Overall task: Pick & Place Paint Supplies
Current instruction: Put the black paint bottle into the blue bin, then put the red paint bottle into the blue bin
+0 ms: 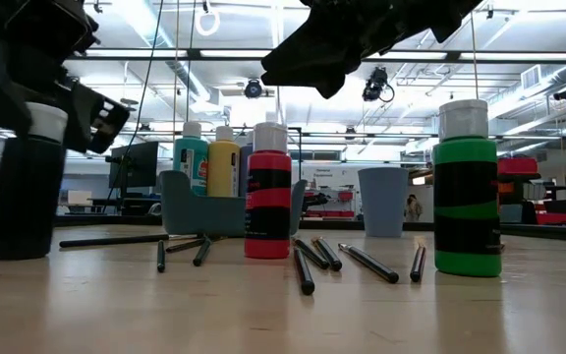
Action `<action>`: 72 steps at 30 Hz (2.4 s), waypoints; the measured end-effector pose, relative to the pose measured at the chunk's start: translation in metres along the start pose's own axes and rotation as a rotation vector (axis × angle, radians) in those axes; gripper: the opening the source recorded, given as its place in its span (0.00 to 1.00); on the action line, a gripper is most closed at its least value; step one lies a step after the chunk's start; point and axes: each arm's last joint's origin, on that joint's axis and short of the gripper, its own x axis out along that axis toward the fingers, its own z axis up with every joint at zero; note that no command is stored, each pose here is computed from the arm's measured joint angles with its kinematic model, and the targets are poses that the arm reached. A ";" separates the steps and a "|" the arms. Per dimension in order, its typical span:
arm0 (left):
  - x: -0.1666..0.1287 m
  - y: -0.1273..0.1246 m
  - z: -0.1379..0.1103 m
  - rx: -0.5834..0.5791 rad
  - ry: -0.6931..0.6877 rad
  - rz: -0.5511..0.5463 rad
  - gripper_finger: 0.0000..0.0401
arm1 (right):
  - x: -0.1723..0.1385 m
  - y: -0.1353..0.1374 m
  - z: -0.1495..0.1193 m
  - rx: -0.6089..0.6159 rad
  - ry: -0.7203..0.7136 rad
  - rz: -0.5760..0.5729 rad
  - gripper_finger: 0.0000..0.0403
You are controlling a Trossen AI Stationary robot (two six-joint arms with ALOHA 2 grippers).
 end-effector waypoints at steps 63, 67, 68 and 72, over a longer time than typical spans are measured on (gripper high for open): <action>-0.028 0.099 0.000 -0.280 -0.130 0.787 0.48 | 0.001 0.000 -0.005 0.001 -0.057 -0.001 0.43; -0.036 0.090 0.011 -0.231 -0.193 0.737 0.50 | 0.001 0.000 -0.005 0.000 -0.057 -0.001 0.43; -0.039 0.087 0.013 -0.220 -0.209 0.711 0.49 | 0.001 0.000 -0.005 0.001 -0.057 0.000 0.43; -0.047 0.074 0.023 -0.195 -0.289 0.587 0.48 | 0.002 0.002 -0.006 -0.002 -0.056 0.041 0.43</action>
